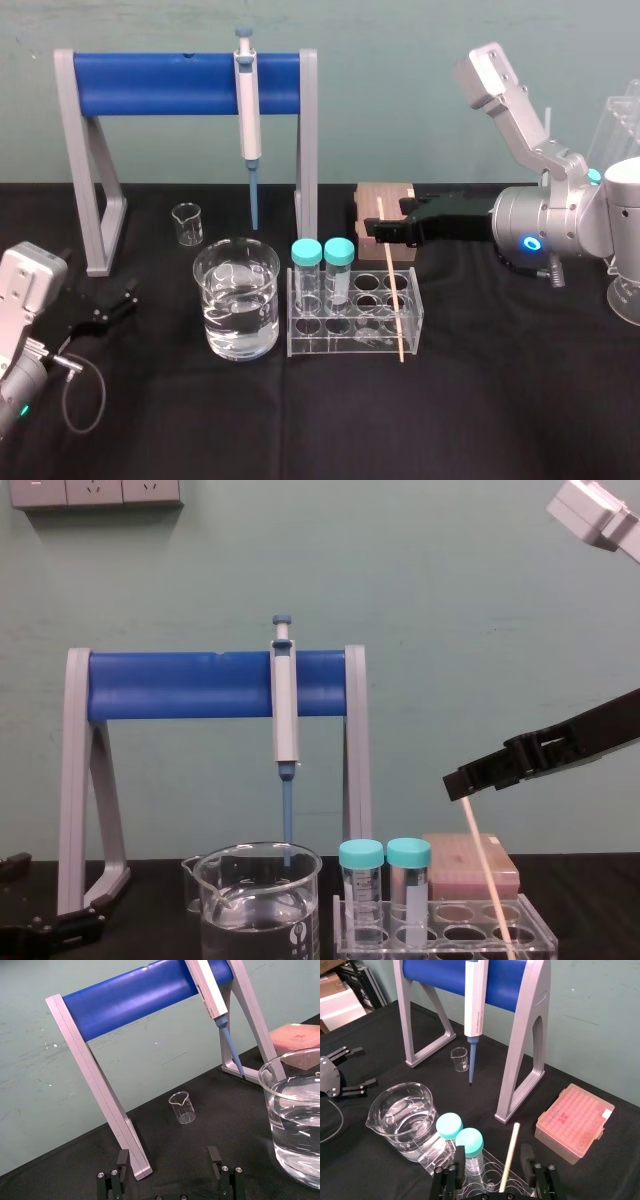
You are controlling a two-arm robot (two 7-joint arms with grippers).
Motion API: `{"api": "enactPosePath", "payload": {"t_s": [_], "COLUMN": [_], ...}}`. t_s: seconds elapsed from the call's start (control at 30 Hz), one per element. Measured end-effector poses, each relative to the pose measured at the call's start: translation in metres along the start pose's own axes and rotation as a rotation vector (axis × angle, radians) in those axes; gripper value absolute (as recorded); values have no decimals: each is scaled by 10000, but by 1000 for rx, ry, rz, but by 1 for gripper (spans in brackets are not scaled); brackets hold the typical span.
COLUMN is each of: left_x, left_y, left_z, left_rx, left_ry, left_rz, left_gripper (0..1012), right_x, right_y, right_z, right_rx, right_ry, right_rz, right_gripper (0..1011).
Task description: Hold the thermometer with one hand and immerse one end into the beaker, then reinsert it into the test tube rack.
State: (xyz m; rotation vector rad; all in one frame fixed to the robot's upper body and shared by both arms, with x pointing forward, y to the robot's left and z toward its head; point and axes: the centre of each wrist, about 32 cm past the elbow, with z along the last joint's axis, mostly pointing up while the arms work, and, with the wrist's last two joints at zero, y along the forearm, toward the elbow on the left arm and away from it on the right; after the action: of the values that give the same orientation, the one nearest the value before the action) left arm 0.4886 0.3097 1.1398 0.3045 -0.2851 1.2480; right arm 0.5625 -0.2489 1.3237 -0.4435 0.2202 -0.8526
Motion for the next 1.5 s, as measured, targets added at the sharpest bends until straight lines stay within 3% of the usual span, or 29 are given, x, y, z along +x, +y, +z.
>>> {"api": "enactPosePath", "payload": {"t_s": [0.03, 0.37, 0.67, 0.77, 0.97, 1.2, 1.4, 1.5], "left_x": [0, 0, 0, 0, 0, 0, 0, 0], "left_y": [0, 0, 0, 0, 0, 0, 0, 0], "left_z": [0, 0, 0, 0, 0, 0, 0, 0], "left_rx": [0, 0, 0, 0, 0, 0, 0, 0], "left_ry": [0, 0, 0, 0, 0, 0, 0, 0], "left_rz": [0, 0, 0, 0, 0, 0, 0, 0], "left_gripper": [1004, 1004, 1004, 1004, 1004, 1004, 1004, 1004], "right_x": [0, 0, 0, -45, -127, -179, -187, -184], "right_y": [0, 0, 0, -13, -73, -140, -92, -31], "right_z": [0, 0, 0, 16, 16, -101, -377, -604], "right_rx": [0, 0, 0, 24, 109, 210, 344, 403], "right_ry": [0, 0, 0, -23, -68, -127, -175, -167], "right_rz": [0, 0, 0, -9, -67, -243, -374, -444], "right_gripper": [747, 1002, 1003, 1003, 1003, 1003, 1003, 1003]}}
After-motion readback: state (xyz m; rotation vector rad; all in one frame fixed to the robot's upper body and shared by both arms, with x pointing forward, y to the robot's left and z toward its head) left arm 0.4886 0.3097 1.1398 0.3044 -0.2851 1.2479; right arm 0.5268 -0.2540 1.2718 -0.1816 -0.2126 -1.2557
